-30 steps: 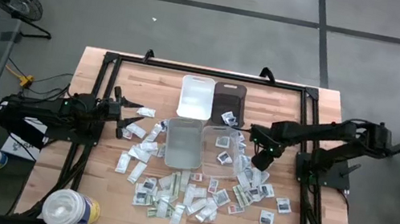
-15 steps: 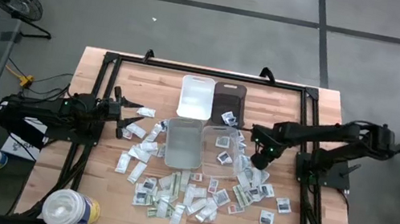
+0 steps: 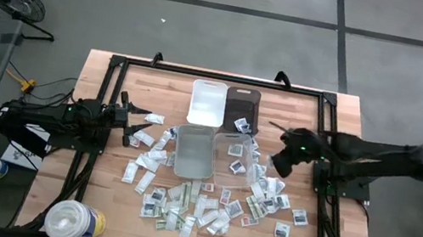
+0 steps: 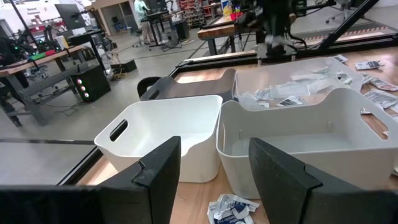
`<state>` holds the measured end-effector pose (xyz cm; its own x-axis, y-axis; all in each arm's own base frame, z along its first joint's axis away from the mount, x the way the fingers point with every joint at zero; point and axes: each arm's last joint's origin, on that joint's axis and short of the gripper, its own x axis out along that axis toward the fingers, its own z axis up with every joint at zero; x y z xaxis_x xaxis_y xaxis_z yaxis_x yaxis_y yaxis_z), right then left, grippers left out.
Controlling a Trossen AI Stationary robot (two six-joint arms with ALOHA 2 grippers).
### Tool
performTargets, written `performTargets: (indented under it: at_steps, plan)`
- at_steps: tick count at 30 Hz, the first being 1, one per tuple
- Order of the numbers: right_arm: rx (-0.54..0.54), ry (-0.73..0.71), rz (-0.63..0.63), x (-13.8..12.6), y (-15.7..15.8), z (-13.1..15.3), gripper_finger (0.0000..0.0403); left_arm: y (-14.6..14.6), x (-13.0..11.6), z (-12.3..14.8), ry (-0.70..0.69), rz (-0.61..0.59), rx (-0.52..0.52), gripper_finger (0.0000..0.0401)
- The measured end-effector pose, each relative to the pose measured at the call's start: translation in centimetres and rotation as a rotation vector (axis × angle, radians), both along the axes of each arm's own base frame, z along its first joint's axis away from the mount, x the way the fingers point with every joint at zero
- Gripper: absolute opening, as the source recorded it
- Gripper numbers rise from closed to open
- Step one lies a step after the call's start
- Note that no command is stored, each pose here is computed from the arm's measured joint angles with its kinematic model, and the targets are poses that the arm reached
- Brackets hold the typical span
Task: Pick & Place First Aid Supplies
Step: Put the gray towelette pack into the transparent bin
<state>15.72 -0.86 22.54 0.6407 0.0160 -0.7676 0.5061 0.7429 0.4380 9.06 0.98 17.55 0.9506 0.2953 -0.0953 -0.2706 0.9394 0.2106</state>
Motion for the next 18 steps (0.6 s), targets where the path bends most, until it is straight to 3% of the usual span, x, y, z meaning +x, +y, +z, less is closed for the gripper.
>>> performTargets:
  at_steps: [9, 18]
  plan:
    - [-0.016, -0.463, 0.302, -1.9, 1.8, 4.1, 0.0003, 0.0, 0.0, 0.0, 0.0, 0.0, 0.0, 0.0189]
    - [0.106, -1.156, 0.615, -2.2, 3.6, 5.5, 0.0002, 0.0, 0.0, 0.0, 0.0, 0.0, 0.0, 0.0189]
